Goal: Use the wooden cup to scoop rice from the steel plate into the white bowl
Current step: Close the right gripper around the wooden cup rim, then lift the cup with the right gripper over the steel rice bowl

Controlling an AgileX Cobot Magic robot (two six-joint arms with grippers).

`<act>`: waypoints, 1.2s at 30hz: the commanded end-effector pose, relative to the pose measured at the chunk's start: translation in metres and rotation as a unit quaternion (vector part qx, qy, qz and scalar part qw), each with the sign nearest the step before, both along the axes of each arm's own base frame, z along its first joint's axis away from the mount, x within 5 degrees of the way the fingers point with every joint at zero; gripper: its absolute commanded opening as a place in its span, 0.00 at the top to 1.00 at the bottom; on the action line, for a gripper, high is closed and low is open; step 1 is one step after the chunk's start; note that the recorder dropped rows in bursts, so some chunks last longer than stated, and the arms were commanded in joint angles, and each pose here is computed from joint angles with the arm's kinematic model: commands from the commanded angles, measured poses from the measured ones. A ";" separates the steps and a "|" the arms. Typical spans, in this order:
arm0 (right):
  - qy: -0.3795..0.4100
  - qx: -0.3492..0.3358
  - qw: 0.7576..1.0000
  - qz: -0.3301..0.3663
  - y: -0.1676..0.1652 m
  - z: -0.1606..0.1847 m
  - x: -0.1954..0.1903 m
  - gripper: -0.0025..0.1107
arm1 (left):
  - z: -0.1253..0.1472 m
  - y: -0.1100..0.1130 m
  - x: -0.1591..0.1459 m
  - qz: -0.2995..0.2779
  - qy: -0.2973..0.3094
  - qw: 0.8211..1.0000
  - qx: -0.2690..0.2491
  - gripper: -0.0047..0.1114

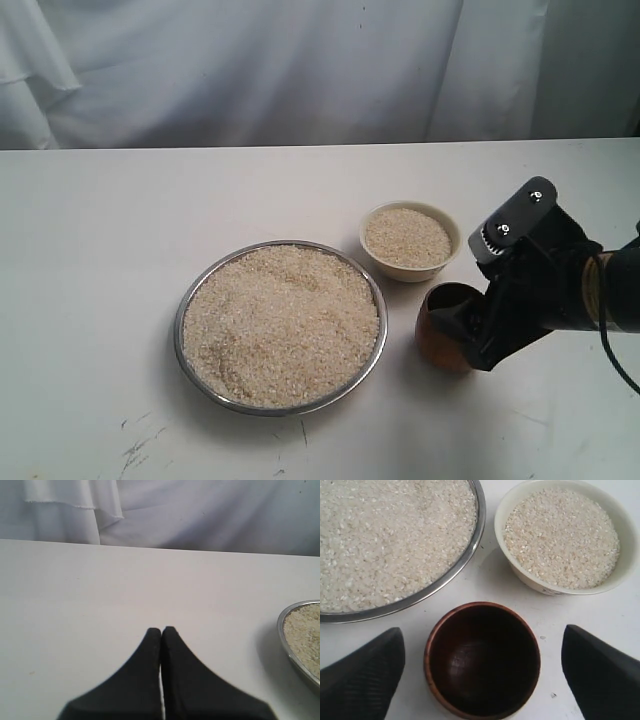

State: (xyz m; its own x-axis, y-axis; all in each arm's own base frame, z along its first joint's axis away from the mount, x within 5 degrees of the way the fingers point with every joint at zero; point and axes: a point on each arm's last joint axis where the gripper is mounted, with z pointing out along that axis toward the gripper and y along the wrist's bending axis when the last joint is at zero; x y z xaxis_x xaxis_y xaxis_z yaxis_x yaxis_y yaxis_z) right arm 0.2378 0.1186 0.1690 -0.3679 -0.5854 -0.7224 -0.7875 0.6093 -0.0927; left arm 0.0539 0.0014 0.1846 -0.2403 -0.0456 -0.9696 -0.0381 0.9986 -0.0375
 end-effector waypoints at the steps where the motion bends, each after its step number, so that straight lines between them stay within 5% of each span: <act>1: 0.005 0.006 1.000 -0.003 0.001 0.001 -0.001 0.29 | 0.000 0.000 0.000 -0.001 -0.006 1.000 0.001 0.96; 18: 0.065 -0.028 0.997 -0.010 0.007 -0.040 0.020 0.31 | 0.000 0.000 0.000 -0.001 -0.006 1.000 0.001 0.96; 22: 0.076 -0.016 0.997 -0.018 0.009 -0.041 0.021 0.46 | 0.000 0.000 0.000 -0.001 -0.006 1.000 0.001 0.96; 30: 0.051 0.018 0.998 -0.017 0.011 -0.018 0.019 0.92 | 0.000 0.000 0.000 -0.001 -0.006 1.000 0.001 0.96; 36: -0.005 0.055 0.998 -0.026 0.011 0.023 0.018 0.98 | 0.000 0.000 0.000 -0.001 -0.006 1.000 0.001 0.96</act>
State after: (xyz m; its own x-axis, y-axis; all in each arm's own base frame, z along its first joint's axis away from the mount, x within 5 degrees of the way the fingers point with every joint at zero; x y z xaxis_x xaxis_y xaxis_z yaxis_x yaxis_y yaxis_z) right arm 0.2564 0.1262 0.1711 -0.4236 -0.5244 -0.7386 -0.7561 0.6537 -0.0305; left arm 0.0539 0.0014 0.1846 -0.2403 -0.0456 -0.9696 -0.0381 0.9986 -0.0375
